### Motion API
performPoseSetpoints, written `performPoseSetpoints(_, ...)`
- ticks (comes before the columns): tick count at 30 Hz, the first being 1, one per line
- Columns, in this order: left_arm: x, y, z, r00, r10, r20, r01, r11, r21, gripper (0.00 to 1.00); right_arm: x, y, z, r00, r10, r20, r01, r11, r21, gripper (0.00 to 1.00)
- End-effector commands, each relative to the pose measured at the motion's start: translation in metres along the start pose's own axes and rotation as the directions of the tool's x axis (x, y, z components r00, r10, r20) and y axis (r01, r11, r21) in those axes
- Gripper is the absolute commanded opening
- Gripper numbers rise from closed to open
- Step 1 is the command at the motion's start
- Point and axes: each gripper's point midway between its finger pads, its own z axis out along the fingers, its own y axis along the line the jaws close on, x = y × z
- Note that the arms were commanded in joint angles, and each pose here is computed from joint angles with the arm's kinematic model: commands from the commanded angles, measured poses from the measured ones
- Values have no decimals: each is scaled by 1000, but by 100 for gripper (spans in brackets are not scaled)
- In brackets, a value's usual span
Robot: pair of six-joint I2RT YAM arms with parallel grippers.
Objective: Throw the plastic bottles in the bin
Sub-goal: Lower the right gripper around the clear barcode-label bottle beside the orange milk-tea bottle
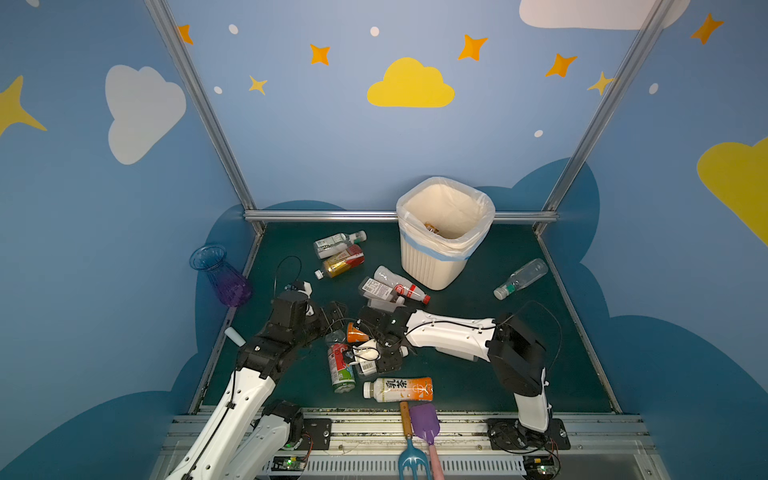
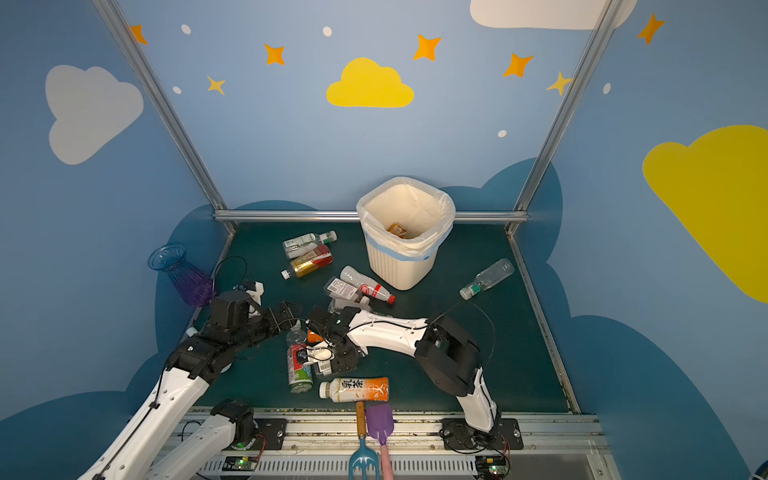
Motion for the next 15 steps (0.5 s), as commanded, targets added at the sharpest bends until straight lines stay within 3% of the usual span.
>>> performPoseSetpoints(1, 0, 3, 0, 1000, 13, 7, -13, 1000, -3, 100, 2, 2, 4, 1000, 9, -7, -9, 999, -45, 75)
performPoseSetpoints(6, -1, 3, 1, 1000, 12, 8, -12, 1000, -6, 100, 0, 2, 7, 1000, 12, -8, -13, 998, -69, 74)
performPoseSetpoints(15, -3, 4, -1, 1000, 13, 13, -13, 1000, -11, 100, -9, -8, -15, 999, 30, 37, -30, 1000, -10, 59)
